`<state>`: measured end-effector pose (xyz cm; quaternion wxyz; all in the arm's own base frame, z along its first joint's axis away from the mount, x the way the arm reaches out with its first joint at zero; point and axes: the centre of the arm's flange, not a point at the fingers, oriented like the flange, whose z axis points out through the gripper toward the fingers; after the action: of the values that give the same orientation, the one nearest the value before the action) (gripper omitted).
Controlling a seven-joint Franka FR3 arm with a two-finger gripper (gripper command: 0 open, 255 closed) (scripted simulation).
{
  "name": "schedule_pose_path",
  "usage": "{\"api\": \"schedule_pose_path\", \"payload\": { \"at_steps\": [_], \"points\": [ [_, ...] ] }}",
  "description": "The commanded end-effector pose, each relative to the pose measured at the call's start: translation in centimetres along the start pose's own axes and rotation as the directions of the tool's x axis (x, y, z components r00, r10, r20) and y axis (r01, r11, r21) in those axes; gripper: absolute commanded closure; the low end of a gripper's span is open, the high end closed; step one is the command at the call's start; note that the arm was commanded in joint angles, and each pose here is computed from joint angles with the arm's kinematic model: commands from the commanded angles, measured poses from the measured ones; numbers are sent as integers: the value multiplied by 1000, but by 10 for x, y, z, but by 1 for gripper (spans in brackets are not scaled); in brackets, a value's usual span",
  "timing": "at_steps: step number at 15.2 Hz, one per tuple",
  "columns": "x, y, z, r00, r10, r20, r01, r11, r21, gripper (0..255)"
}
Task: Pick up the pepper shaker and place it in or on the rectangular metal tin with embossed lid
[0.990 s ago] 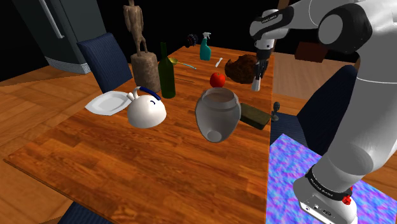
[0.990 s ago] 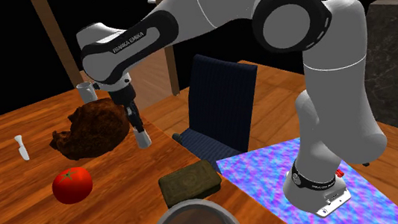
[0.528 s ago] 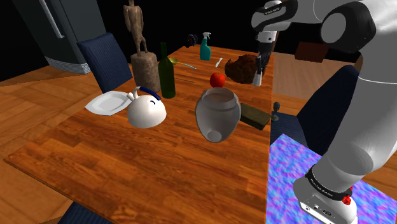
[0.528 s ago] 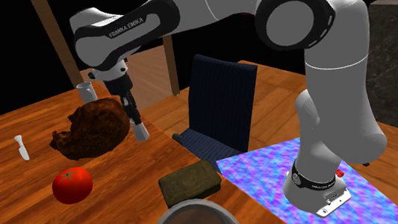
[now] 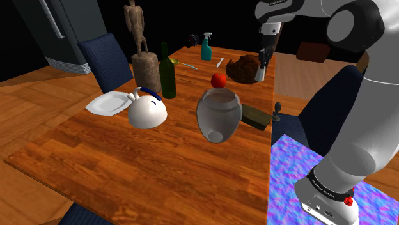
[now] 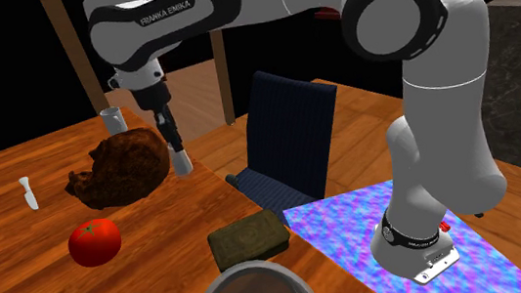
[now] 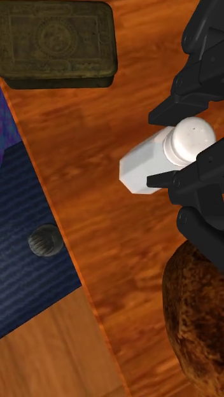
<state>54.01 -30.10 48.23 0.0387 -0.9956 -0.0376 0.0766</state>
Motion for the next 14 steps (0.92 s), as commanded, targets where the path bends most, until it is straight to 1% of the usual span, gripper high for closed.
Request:
{"api": "schedule_pose_path", "payload": {
  "at_steps": [1, 14],
  "points": [
    [-9, -18, -1, 1000, 0, 0, 0, 1000, 0, 255],
    [-88, -170, -2, 1000, 0, 0, 0, 1000, 0, 255]
  ]
}}
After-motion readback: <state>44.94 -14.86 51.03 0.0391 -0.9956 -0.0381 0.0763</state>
